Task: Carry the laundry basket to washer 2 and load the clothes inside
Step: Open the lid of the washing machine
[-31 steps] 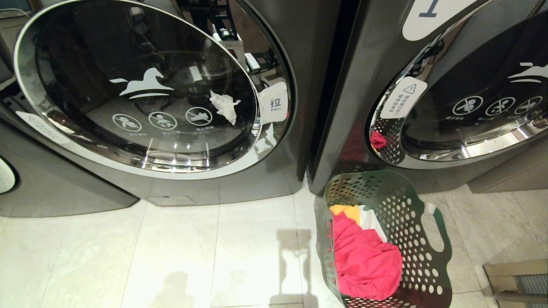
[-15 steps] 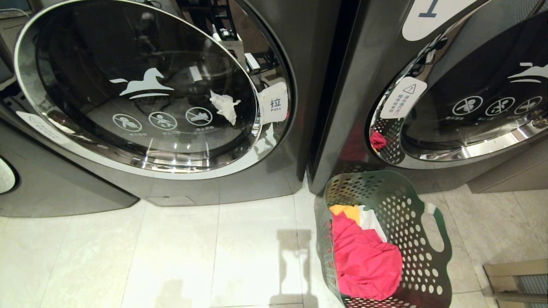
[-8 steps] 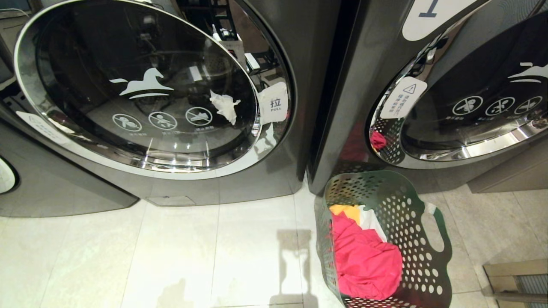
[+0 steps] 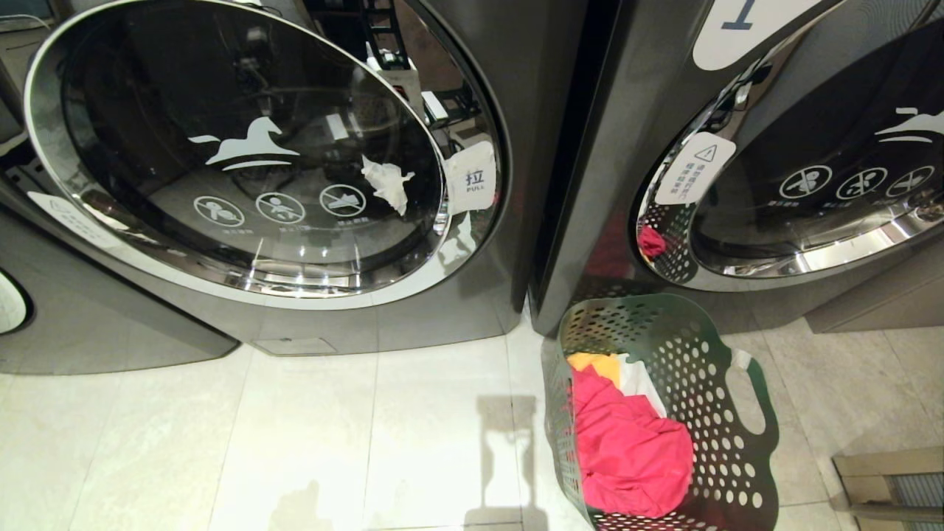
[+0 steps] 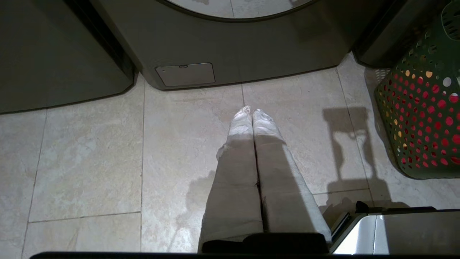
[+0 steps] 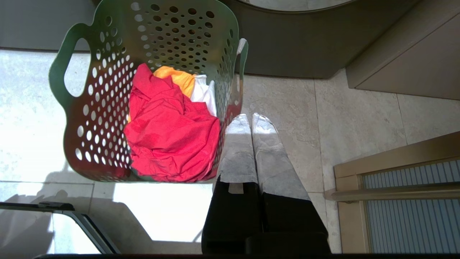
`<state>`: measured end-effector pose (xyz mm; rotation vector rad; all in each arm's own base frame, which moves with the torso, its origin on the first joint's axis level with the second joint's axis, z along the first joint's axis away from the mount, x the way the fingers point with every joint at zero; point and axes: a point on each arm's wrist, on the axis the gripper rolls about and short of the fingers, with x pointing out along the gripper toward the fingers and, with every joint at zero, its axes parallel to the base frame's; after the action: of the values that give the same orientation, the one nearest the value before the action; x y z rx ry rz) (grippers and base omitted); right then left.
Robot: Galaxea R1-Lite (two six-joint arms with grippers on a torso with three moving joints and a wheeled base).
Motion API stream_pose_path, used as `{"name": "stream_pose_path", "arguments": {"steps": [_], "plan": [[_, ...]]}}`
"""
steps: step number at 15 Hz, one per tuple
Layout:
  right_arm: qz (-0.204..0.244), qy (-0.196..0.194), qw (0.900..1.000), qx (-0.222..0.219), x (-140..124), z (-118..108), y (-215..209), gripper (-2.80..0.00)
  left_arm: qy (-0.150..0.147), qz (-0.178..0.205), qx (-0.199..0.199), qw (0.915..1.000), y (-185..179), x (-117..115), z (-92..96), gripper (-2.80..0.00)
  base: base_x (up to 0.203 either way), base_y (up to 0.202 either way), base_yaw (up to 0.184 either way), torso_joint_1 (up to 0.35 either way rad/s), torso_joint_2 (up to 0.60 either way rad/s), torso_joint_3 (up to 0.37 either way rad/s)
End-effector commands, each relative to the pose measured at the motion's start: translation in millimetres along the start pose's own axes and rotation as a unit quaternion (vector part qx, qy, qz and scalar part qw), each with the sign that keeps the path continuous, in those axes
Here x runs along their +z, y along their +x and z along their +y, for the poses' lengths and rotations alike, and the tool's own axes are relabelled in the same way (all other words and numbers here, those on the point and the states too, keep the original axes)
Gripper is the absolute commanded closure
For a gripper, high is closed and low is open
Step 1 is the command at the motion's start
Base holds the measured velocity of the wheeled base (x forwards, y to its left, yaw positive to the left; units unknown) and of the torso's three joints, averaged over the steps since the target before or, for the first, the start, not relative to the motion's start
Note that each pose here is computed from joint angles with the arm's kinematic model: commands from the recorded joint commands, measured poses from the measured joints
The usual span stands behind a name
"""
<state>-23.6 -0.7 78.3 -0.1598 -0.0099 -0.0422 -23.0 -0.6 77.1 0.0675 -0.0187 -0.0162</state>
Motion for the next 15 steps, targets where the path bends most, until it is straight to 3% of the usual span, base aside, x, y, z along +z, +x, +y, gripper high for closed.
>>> {"name": "stream_pose_path", "arguments": {"steps": [1, 6, 15], "plan": [[0.001, -0.001, 1.0, 0.0, 0.1, 0.0, 0.2, 0.0, -0.001, 0.004, 0.0, 1.0, 0.6, -1.8, -0.1, 0.0, 0.0, 0.0, 0.0, 0.0, 0.0, 0.0], [0.001, -0.001, 1.0, 0.0, 0.1, 0.0, 0.1, 0.0, -0.001, 0.005, 0.001, 1.0, 0.7, -2.0, -0.1, 0.0, 0.0, 0.0, 0.0, 0.0, 0.0, 0.069], [0.001, -0.001, 1.0, 0.0, 0.1, 0.0, 0.2, 0.0, -0.002, 0.005, 0.002, 1.0, 0.7, -2.1, -0.1, 0.0, 0.0, 0.0, 0.0, 0.001, 0.0, 0.197]]}}
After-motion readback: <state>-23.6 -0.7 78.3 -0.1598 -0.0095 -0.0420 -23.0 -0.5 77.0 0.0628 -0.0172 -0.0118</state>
